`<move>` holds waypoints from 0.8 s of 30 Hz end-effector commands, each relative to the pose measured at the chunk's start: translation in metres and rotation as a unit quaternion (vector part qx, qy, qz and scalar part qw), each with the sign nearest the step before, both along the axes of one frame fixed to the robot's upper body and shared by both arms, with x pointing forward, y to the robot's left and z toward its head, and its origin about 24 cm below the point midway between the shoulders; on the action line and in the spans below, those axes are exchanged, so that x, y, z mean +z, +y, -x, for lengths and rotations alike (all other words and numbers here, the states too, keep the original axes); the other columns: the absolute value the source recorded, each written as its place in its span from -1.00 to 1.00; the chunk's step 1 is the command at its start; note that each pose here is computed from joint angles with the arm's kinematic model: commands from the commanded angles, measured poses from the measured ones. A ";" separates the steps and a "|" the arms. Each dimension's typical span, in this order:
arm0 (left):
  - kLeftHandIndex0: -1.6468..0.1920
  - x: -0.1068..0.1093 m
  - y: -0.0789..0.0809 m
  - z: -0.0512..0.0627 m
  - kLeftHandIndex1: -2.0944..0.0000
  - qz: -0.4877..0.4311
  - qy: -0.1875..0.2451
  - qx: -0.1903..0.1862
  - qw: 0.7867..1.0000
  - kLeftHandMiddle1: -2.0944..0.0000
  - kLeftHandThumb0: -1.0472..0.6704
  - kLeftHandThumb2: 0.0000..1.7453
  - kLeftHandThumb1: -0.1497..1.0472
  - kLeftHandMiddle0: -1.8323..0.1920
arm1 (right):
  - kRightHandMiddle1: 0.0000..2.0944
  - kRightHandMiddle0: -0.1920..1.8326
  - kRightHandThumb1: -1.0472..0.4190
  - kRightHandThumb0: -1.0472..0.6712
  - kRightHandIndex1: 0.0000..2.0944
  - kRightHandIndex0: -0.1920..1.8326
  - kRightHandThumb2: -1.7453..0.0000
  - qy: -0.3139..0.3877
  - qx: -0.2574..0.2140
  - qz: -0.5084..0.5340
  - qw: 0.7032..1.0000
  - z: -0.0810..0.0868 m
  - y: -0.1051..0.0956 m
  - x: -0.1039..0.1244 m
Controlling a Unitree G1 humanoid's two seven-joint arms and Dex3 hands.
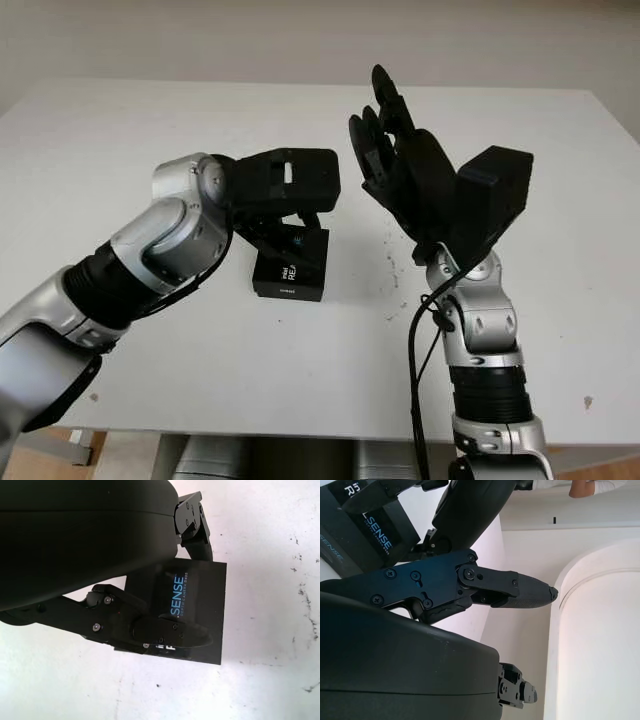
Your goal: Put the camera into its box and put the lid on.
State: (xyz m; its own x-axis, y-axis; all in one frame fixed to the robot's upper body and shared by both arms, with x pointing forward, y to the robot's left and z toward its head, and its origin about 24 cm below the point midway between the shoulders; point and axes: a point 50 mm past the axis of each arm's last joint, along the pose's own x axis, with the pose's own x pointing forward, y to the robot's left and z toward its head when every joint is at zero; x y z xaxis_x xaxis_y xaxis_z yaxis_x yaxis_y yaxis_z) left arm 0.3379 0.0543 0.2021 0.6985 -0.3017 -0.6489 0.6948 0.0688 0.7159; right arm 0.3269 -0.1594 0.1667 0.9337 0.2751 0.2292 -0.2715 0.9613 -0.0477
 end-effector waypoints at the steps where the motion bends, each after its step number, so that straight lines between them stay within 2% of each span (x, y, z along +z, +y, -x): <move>1: 0.98 -0.011 -0.006 0.007 -0.87 -0.025 0.014 -0.045 0.999 -0.69 -0.42 -0.69 1.00 1.00 | -0.88 -0.94 -1.00 -0.50 -0.94 -0.92 0.39 -0.014 0.000 -0.001 1.000 -0.001 -0.001 0.006; 3: 0.84 -0.015 -0.004 0.006 -0.96 -0.034 -0.001 -0.067 0.997 -0.80 -0.41 -0.68 1.00 0.97 | -0.88 -0.95 -1.00 -0.50 -0.94 -0.92 0.39 -0.014 0.001 -0.002 1.000 -0.001 -0.002 0.006; 4: 0.70 -0.017 -0.002 0.006 -0.98 -0.038 -0.009 -0.075 0.996 -0.90 -0.41 -0.68 1.00 0.93 | -0.88 -0.95 -1.00 -0.49 -0.94 -0.92 0.40 -0.015 0.001 -0.003 1.000 -0.001 -0.002 0.006; 5: 0.86 -0.019 -0.001 0.005 -0.82 -0.041 -0.015 -0.076 0.996 -0.72 -0.40 -0.68 1.00 0.96 | -0.88 -0.95 -1.00 -0.49 -0.94 -0.92 0.39 -0.014 0.001 -0.003 1.000 -0.001 -0.002 0.005; 6: 0.93 -0.021 0.000 0.005 -0.54 -0.041 -0.023 -0.074 0.996 -0.38 -0.40 -0.69 1.00 0.98 | -0.88 -0.95 -1.00 -0.49 -0.94 -0.92 0.39 -0.012 0.001 -0.003 1.000 -0.001 -0.002 0.005; 7: 0.96 -0.023 0.001 0.006 -0.28 -0.039 -0.034 -0.074 0.996 -0.22 -0.40 -0.70 1.00 0.99 | -0.87 -0.94 -1.00 -0.50 -0.94 -0.92 0.40 -0.011 0.000 -0.003 1.000 -0.001 -0.002 0.005; 8: 0.99 -0.025 0.002 0.007 0.18 -0.037 -0.046 -0.076 0.995 -0.04 -0.41 -0.72 1.00 1.00 | -0.87 -0.94 -1.00 -0.50 -0.94 -0.91 0.40 -0.011 0.000 -0.004 1.000 -0.001 -0.003 0.005; 9: 0.99 -0.027 0.004 0.009 0.46 -0.037 -0.061 -0.080 0.994 0.19 -0.41 -0.73 1.00 1.00 | -0.87 -0.94 -1.00 -0.50 -0.94 -0.91 0.41 -0.011 0.000 -0.004 1.000 0.000 -0.003 0.005; 10: 1.00 -0.029 0.006 0.010 0.68 -0.039 -0.077 -0.089 0.992 0.28 -0.42 -0.73 1.00 1.00 | -0.87 -0.94 -1.00 -0.50 -0.94 -0.91 0.41 -0.012 0.000 -0.004 1.000 0.000 -0.003 0.006; 11: 1.00 -0.030 0.007 0.012 0.85 -0.050 -0.094 -0.103 0.989 0.58 -0.42 -0.71 1.00 1.00 | -0.87 -0.94 -1.00 -0.51 -0.94 -0.91 0.42 -0.012 0.000 -0.003 1.000 0.000 -0.003 0.006; 13: 1.00 -0.034 0.011 0.015 0.96 -0.075 -0.139 -0.132 0.979 0.86 -0.44 -0.65 1.00 1.00 | -0.86 -0.94 -1.00 -0.51 -0.94 -0.91 0.42 -0.013 0.000 -0.003 1.000 0.000 -0.004 0.006; 14: 0.99 -0.036 0.013 0.015 0.98 -0.094 -0.162 -0.148 0.971 0.87 -0.45 -0.64 1.00 0.90 | -0.86 -0.94 -1.00 -0.50 -0.94 -0.91 0.42 -0.013 0.000 -0.001 1.000 0.000 -0.004 0.006; 16: 1.00 -0.040 0.016 0.014 1.00 -0.112 -0.197 -0.162 0.960 0.95 -0.45 -0.59 1.00 0.96 | -0.87 -0.96 -1.00 -0.50 -0.95 -0.92 0.40 -0.011 0.003 0.001 1.000 0.000 -0.005 0.006; 22: 1.00 -0.045 0.033 0.003 1.00 -0.131 -0.269 -0.146 0.943 1.00 -0.45 -0.61 1.00 1.00 | -0.87 -0.98 -1.00 -0.50 -0.96 -0.94 0.41 -0.005 0.002 0.002 1.000 -0.001 -0.010 0.005; 24: 1.00 -0.046 0.038 -0.001 1.00 -0.133 -0.276 -0.133 0.942 1.00 -0.44 -0.61 1.00 1.00 | -0.87 -0.98 -1.00 -0.51 -0.96 -0.94 0.42 -0.005 0.001 0.001 1.000 -0.001 -0.011 0.005</move>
